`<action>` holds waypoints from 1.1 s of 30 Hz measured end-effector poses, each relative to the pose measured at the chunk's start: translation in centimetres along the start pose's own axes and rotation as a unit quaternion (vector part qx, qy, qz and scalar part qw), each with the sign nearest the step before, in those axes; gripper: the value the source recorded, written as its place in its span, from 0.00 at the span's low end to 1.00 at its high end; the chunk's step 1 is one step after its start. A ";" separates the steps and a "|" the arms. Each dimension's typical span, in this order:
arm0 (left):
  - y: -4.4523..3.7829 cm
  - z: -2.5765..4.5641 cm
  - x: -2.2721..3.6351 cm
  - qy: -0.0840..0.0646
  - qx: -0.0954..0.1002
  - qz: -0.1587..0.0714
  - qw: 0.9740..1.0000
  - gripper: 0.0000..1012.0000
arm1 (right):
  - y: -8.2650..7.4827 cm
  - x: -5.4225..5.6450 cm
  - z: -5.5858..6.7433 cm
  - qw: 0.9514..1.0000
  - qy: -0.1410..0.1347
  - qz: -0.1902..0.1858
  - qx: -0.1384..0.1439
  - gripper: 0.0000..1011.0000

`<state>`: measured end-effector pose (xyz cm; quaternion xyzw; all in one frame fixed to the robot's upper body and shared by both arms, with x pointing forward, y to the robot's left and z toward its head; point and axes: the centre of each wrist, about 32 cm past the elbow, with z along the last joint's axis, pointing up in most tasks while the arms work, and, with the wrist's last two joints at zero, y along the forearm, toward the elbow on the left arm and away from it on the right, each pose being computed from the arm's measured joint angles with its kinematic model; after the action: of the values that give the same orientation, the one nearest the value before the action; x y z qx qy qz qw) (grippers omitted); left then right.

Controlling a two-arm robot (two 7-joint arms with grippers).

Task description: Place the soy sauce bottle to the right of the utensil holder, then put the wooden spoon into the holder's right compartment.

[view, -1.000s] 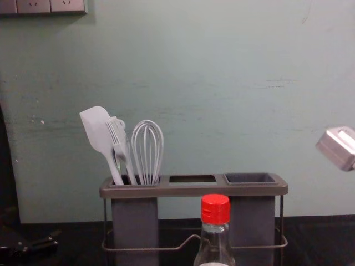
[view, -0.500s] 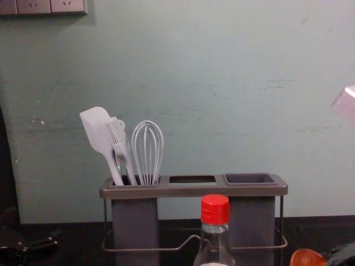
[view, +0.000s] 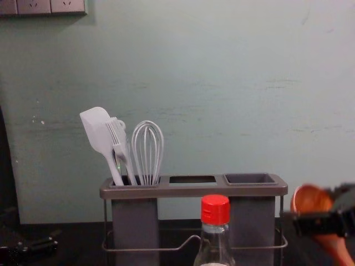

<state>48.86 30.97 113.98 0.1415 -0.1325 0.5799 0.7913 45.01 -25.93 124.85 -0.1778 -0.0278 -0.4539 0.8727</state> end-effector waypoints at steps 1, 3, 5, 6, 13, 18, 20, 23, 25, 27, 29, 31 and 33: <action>0.00 0.00 0.00 0.000 0.000 0.000 1.000 0.99 | -0.1 -0.1 -0.2 1.000 -0.006 -0.004 0.013 0.84; 0.00 0.00 0.00 0.000 0.000 0.000 1.000 0.99 | -0.5 -0.3 -0.7 0.998 -0.021 -0.014 0.053 0.84; 0.00 0.00 0.00 0.000 0.000 0.000 1.000 0.99 | -0.7 -0.4 -1.0 0.996 -0.031 -0.021 0.078 0.84; 0.00 0.00 0.00 0.000 0.000 0.000 1.000 0.99 | -0.7 -0.4 -1.1 0.995 -0.035 -0.023 0.089 0.84; 0.00 0.00 0.00 0.000 0.000 0.000 1.000 0.99 | -1.2 -1.2 -2.2 0.977 -0.098 -0.046 0.183 0.84; 0.00 0.00 0.00 0.000 0.000 0.000 1.000 0.99 | -1.3 -1.5 -2.9 0.965 -0.123 -0.051 0.226 0.84; 0.00 0.00 0.00 0.000 0.000 0.000 1.000 0.99 | -1.3 -1.6 -3.0 0.961 -0.129 -0.052 0.240 0.84; 0.00 0.00 0.00 0.000 0.000 0.000 1.000 0.99 | -1.3 -1.7 -3.1 0.959 -0.131 -0.052 0.246 0.84; 0.00 0.00 0.00 0.000 0.000 0.000 1.000 0.99 | -1.3 -1.7 -3.1 0.959 -0.129 -0.052 0.245 0.84; 0.00 0.00 0.00 0.000 0.000 0.000 1.000 0.99 | -1.3 -1.8 -3.1 0.961 -0.127 -0.050 0.242 0.84; 0.00 0.00 0.00 0.000 0.000 0.000 1.000 0.99 | -1.3 -1.8 -3.1 0.961 -0.128 -0.049 0.242 0.84; 0.00 0.00 0.00 0.000 0.000 0.000 1.000 0.99 | -1.3 -1.7 -3.1 0.961 -0.128 -0.050 0.242 0.84; 0.00 0.00 0.00 0.000 0.000 0.000 1.000 0.99 | -1.3 -1.7 -3.1 0.961 -0.128 -0.050 0.242 0.84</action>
<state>48.86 30.97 113.98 0.1415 -0.1325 0.5799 0.7913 42.62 -26.28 121.97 -0.0162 -0.2570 -0.4497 0.8552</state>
